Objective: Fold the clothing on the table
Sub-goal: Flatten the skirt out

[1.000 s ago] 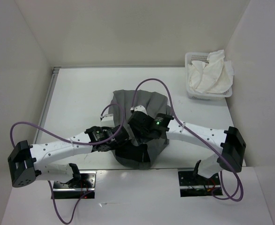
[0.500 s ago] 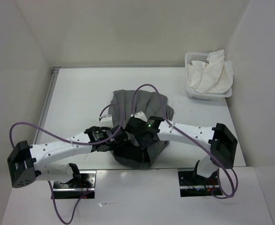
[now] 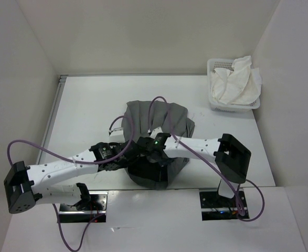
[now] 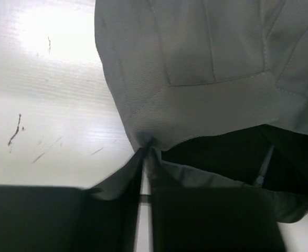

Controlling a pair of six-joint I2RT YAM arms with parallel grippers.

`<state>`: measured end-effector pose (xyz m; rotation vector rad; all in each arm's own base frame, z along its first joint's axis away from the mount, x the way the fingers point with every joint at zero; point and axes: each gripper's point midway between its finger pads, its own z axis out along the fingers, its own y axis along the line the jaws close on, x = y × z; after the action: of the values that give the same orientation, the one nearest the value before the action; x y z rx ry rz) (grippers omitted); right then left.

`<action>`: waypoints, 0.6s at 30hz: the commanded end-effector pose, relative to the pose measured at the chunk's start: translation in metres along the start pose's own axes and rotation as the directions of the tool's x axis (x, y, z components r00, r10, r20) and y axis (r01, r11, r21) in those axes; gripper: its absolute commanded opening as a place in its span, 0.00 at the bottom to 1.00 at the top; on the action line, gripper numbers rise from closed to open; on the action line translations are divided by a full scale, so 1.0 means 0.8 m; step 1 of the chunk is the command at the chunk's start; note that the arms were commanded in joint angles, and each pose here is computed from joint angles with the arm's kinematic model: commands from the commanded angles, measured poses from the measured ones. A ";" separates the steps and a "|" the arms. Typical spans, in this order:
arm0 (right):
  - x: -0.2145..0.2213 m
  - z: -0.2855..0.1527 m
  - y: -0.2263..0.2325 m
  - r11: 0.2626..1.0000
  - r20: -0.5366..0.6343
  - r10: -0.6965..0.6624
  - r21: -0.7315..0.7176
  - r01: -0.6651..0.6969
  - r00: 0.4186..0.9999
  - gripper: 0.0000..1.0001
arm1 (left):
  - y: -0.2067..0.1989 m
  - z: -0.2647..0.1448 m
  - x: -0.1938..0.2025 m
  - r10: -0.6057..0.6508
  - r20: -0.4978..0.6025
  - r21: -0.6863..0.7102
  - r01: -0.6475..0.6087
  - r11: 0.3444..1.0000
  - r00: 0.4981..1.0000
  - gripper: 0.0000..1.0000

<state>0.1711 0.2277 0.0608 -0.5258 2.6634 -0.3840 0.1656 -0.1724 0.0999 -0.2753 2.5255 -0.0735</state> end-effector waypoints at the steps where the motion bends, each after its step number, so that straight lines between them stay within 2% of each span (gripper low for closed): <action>1: -0.037 -0.037 -0.013 0.990 0.124 0.139 -0.020 -0.138 0.982 0.01 | -0.012 -0.007 -0.008 -0.047 0.014 0.075 0.045 0.996 0.999 0.25; 2: -0.040 -0.048 -0.017 0.985 0.128 0.168 -0.058 -0.162 0.977 0.01 | -0.016 -0.008 -0.007 -0.046 0.011 0.097 0.044 0.994 0.999 0.30; 5: -0.043 -0.055 -0.023 0.970 0.119 0.232 -0.102 -0.220 0.965 0.01 | -0.026 -0.010 -0.006 -0.064 0.013 0.174 0.061 0.983 0.998 0.64; 6: -0.039 -0.058 -0.024 0.962 0.115 0.258 -0.117 -0.245 0.959 0.01 | -0.031 -0.012 -0.005 -0.075 0.009 0.201 0.071 0.977 0.997 0.79; 8: -0.033 -0.054 -0.028 0.959 0.098 0.271 -0.115 -0.259 0.958 0.01 | -0.030 -0.016 -0.005 -0.087 0.009 0.228 0.083 0.970 0.996 0.89; 12: -0.028 -0.056 -0.026 0.951 0.087 0.288 -0.140 -0.274 0.954 0.01 | -0.020 -0.010 0.009 -0.072 -0.015 0.219 0.074 0.973 0.997 0.94; 16: -0.030 -0.060 -0.024 0.947 0.089 0.296 -0.159 -0.280 0.951 0.01 | -0.007 0.003 0.026 -0.070 -0.047 0.177 0.077 0.981 0.996 0.94; 18: -0.032 -0.058 -0.026 0.945 0.087 0.303 -0.155 -0.288 0.949 0.01 | -0.002 0.005 0.030 -0.094 -0.058 0.159 0.102 0.982 0.994 0.90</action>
<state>0.1764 0.2286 0.1107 -0.2323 2.6353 -0.1123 0.1517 -0.1812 0.0901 -0.2830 2.5218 -0.3243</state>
